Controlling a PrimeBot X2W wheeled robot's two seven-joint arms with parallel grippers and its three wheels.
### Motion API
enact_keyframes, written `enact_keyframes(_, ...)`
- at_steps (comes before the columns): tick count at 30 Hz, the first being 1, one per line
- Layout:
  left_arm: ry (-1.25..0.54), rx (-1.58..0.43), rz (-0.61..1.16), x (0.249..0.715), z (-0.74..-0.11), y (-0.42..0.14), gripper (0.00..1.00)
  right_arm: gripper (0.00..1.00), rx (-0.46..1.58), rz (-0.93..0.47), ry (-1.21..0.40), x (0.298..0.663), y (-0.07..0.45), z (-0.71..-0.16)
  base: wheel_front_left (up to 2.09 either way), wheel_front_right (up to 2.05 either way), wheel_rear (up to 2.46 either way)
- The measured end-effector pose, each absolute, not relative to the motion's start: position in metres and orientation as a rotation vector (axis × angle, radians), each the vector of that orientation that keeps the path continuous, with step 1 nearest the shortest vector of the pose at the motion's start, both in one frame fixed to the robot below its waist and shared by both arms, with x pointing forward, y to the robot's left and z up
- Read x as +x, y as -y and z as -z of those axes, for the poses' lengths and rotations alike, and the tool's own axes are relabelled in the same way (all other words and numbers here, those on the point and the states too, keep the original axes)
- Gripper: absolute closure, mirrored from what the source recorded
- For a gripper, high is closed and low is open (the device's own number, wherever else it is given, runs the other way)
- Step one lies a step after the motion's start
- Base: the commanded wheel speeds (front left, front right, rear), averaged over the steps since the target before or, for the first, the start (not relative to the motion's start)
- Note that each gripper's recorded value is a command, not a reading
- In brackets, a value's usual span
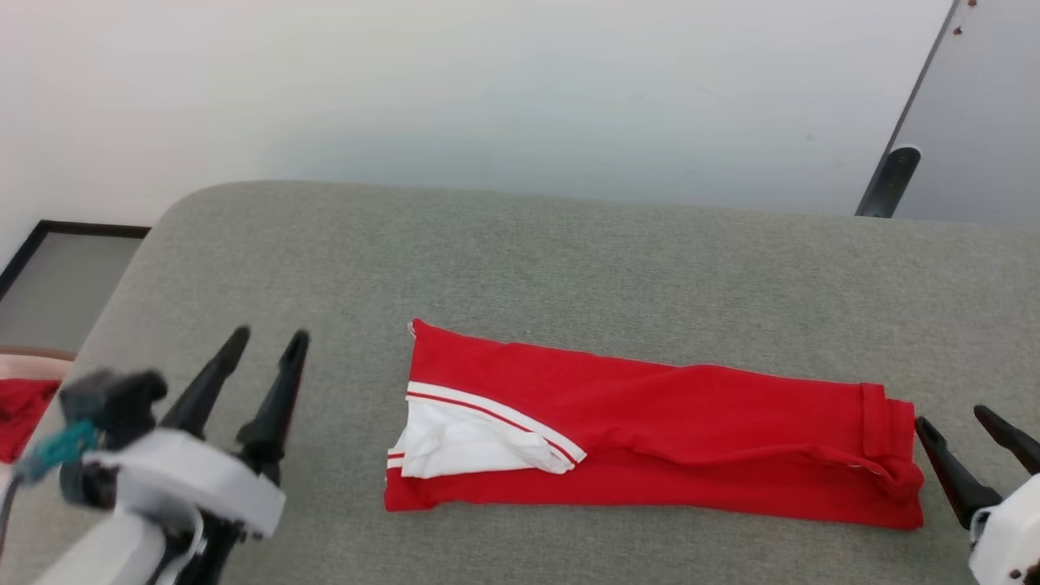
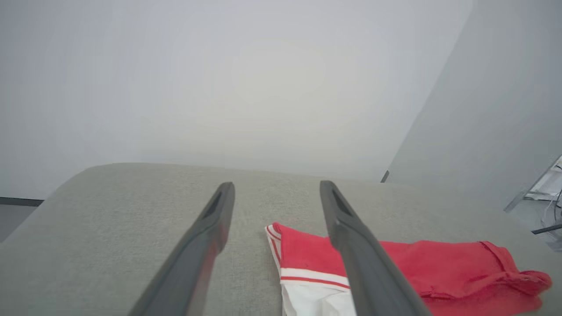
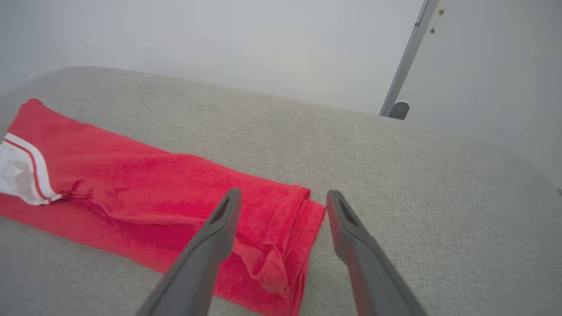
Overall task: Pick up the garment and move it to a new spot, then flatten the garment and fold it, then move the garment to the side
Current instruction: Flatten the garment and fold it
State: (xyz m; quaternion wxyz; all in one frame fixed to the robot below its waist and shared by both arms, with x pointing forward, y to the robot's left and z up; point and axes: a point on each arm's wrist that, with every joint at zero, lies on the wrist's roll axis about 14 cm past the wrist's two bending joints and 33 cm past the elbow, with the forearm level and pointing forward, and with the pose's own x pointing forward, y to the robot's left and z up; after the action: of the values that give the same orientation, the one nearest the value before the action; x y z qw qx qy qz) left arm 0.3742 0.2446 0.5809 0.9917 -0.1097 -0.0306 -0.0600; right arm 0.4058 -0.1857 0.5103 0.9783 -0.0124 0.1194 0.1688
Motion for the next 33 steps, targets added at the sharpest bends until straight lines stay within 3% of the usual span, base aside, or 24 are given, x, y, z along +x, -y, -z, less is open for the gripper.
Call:
enact_keyframes(13,0.154,-0.24,-0.111,0.327,-0.547,-0.292,0.0,0.0,-0.022,-0.287,-0.602,0.416,0.206,-0.469,0.0,0.0,0.0)
enact_keyframes(28,0.134,-0.3,-0.208,0.305,-0.52,-0.297,0.0,0.0,0.009,-0.277,-1.02,0.433,0.187,-0.402,0.0,0.0,0.0)
enact_keyframes(33,0.134,-0.329,-0.215,0.305,-0.518,-0.294,0.0,0.0,0.007,-0.289,-1.074,0.443,0.174,-0.389,0.0,0.0,0.0)
